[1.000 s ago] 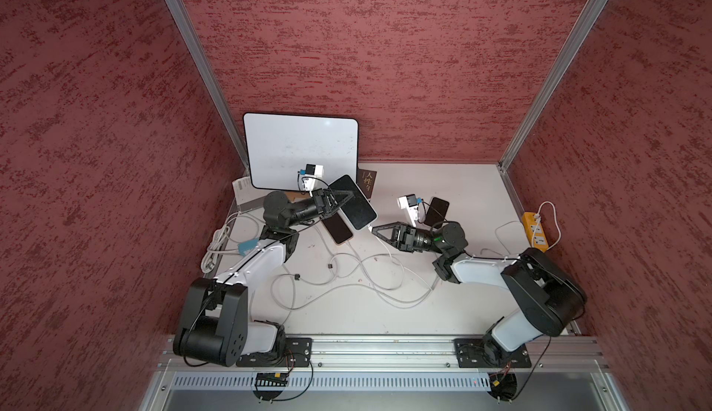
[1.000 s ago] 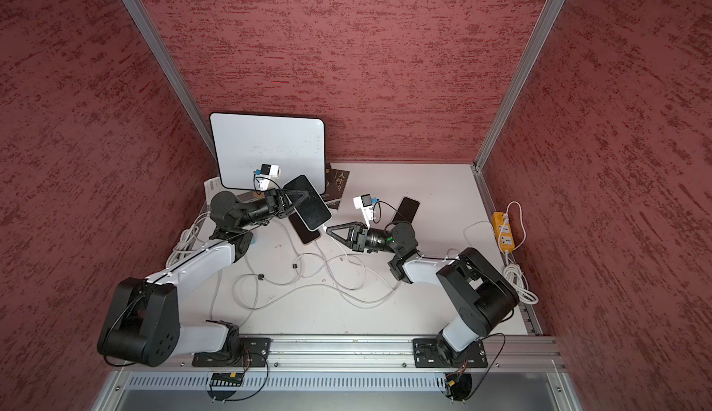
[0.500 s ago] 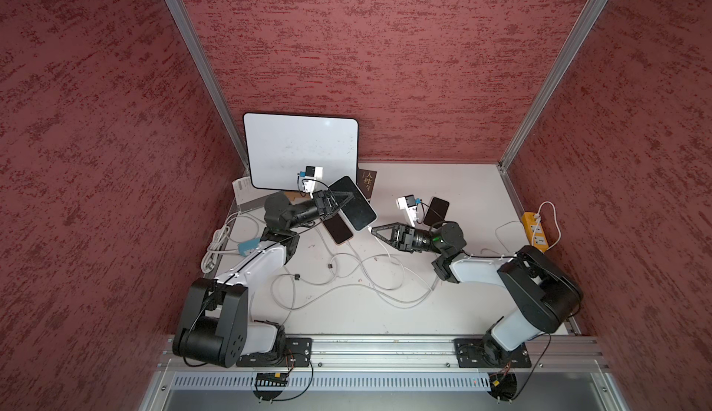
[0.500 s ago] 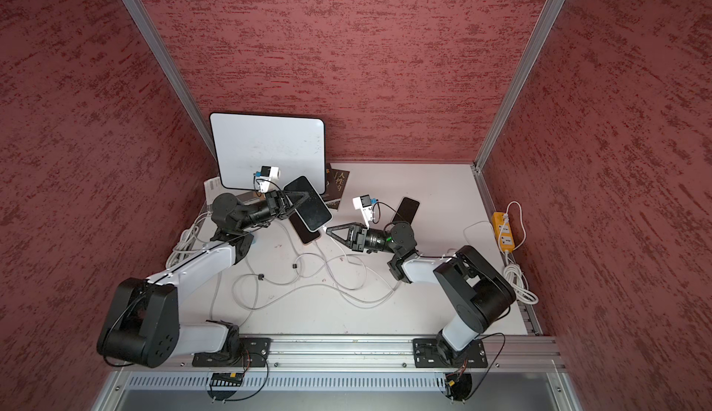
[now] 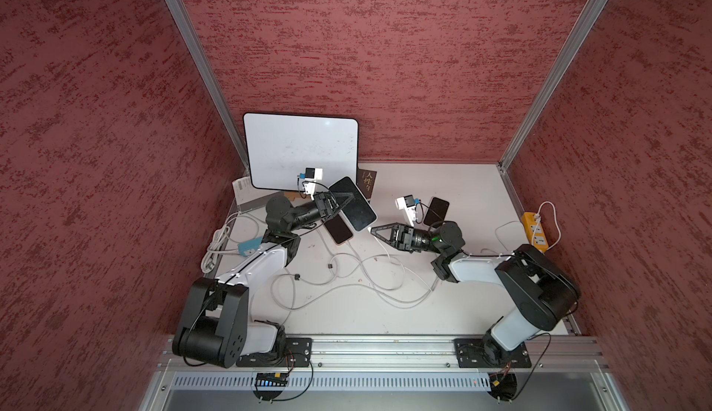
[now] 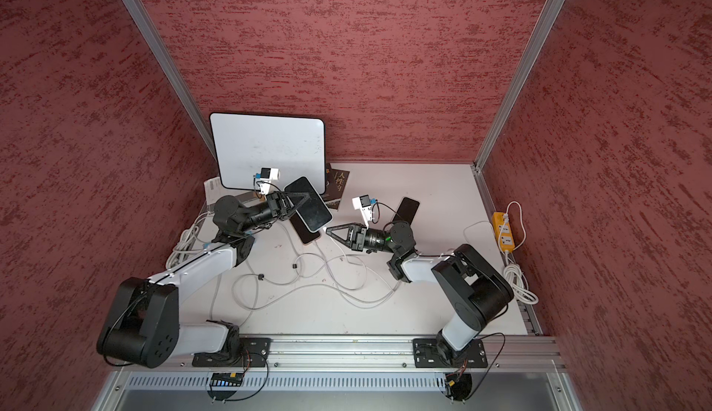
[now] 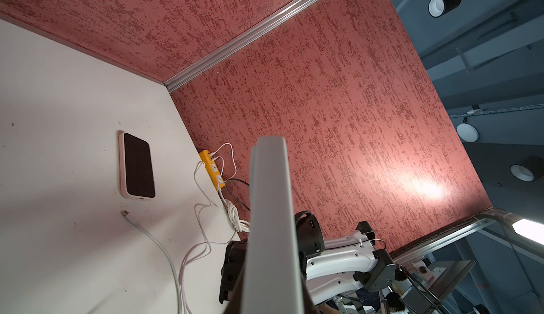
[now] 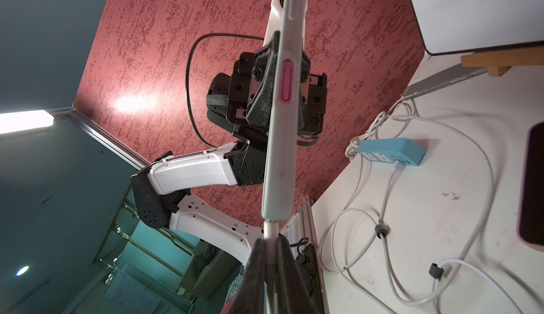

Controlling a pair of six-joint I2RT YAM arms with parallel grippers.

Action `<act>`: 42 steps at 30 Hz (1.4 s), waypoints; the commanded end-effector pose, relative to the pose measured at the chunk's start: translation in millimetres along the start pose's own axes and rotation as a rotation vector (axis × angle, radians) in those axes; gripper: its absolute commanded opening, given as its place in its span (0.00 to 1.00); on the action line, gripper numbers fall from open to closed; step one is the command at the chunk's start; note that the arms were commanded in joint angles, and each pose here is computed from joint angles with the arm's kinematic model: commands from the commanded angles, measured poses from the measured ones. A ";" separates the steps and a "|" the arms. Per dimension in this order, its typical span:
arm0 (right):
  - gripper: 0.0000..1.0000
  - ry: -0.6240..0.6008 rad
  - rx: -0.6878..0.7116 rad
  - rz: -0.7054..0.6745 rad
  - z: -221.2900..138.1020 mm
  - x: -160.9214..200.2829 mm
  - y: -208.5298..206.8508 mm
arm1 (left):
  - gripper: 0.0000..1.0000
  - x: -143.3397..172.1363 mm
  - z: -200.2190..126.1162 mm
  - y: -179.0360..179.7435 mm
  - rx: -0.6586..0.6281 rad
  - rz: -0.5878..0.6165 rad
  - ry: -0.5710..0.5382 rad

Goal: Plug the charging cable into the phone
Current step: Insert the charging cable into the phone, then place the phone at the center of the board.

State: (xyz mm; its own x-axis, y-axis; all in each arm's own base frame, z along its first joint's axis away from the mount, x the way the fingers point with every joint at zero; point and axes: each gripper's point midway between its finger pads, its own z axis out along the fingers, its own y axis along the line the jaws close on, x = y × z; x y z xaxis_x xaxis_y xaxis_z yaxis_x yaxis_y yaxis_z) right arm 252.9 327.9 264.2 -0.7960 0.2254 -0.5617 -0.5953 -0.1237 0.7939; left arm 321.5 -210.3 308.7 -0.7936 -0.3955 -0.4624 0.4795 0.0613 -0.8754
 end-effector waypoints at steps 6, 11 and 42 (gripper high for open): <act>0.00 -0.107 -0.020 -0.059 9.4 -34.0 7.6 | 0.00 37.4 7.5 -12.7 0.055 0.025 0.132; 0.00 -0.101 -0.022 -0.057 11.5 -34.6 5.8 | 0.00 35.2 8.2 -12.2 0.047 0.024 0.128; 0.80 -0.006 0.615 -0.204 -101.2 7.4 -17.6 | 0.00 46.5 76.7 191.3 -0.375 -0.330 0.173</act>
State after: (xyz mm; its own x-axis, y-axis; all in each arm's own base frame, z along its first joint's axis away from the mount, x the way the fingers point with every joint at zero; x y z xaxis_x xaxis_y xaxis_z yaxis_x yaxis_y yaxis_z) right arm 240.7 247.1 256.4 -0.6515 0.2542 -0.7148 -0.6267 0.3507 0.6959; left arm 393.5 -281.4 136.7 -0.9510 -0.2769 -0.1379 0.0594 0.2742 -0.9598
